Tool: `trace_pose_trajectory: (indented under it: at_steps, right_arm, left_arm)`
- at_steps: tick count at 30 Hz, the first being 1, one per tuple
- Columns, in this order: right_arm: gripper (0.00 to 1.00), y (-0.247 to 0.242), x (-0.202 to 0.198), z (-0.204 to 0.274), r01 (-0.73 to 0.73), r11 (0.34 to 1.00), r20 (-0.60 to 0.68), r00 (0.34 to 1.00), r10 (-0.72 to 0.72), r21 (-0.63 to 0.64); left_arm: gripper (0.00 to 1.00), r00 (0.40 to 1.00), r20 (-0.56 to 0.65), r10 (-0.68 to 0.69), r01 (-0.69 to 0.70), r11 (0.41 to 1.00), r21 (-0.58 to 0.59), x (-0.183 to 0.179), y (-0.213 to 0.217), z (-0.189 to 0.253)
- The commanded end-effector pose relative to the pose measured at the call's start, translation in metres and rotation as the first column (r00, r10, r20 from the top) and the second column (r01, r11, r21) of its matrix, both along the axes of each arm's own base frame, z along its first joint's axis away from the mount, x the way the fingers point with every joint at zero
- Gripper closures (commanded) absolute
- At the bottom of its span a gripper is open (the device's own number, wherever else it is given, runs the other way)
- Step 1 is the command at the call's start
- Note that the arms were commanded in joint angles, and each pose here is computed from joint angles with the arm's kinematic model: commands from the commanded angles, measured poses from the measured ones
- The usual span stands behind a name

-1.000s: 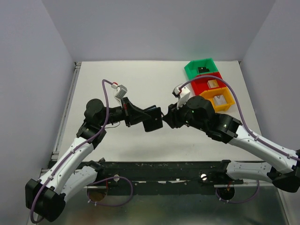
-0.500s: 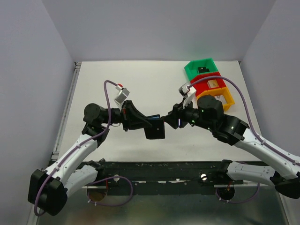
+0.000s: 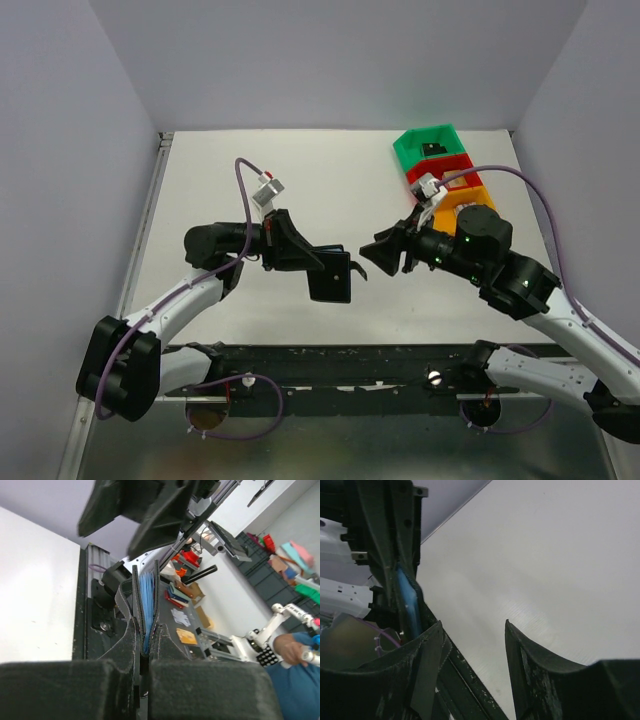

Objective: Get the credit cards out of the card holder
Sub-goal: Open the card holder.

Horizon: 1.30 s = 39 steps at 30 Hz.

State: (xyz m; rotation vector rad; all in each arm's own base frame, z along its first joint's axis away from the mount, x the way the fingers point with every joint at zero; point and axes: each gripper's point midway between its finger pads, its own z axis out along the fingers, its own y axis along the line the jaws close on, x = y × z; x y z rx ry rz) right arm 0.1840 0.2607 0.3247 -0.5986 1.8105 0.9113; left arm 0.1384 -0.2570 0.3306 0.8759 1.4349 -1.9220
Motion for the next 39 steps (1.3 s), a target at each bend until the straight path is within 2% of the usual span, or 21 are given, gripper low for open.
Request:
trace_pose_trajectory:
  at_steps: [1,6,15,25,33,39]
  right_arm:
    - [0.38,0.002,-0.020,0.023,-0.096,0.993,0.035,0.995,0.094,0.072]
    - [0.37,0.010,-0.032,0.033,-0.170,0.979,0.033,0.985,0.167,0.116]
    - [0.37,0.029,-0.040,0.012,-0.256,0.957,-0.037,0.964,0.263,0.134]
    - [0.37,0.030,-0.036,-0.003,-0.236,0.965,-0.072,0.967,0.245,0.115]
    - [0.37,0.046,-0.054,0.003,-0.366,0.913,-0.089,0.918,0.385,0.180]
    - [0.40,0.054,-0.055,-0.008,-0.392,0.904,-0.136,0.899,0.416,0.170]
  left_arm:
    - [1.00,0.976,0.217,-0.031,0.052,0.995,-0.090,-0.022,0.011,0.025]
    - [1.00,0.973,0.227,-0.029,0.053,0.994,-0.098,-0.023,0.011,0.031]
    - [1.00,0.972,0.236,-0.022,0.050,0.992,-0.115,-0.025,0.012,0.040]
    - [1.00,0.969,0.245,-0.019,0.051,0.991,-0.123,-0.027,0.013,0.043]
    - [1.00,0.972,0.236,-0.010,0.043,0.990,-0.134,-0.025,0.012,0.045]
    - [1.00,0.970,0.243,0.001,0.037,0.988,-0.152,-0.025,0.013,0.051]
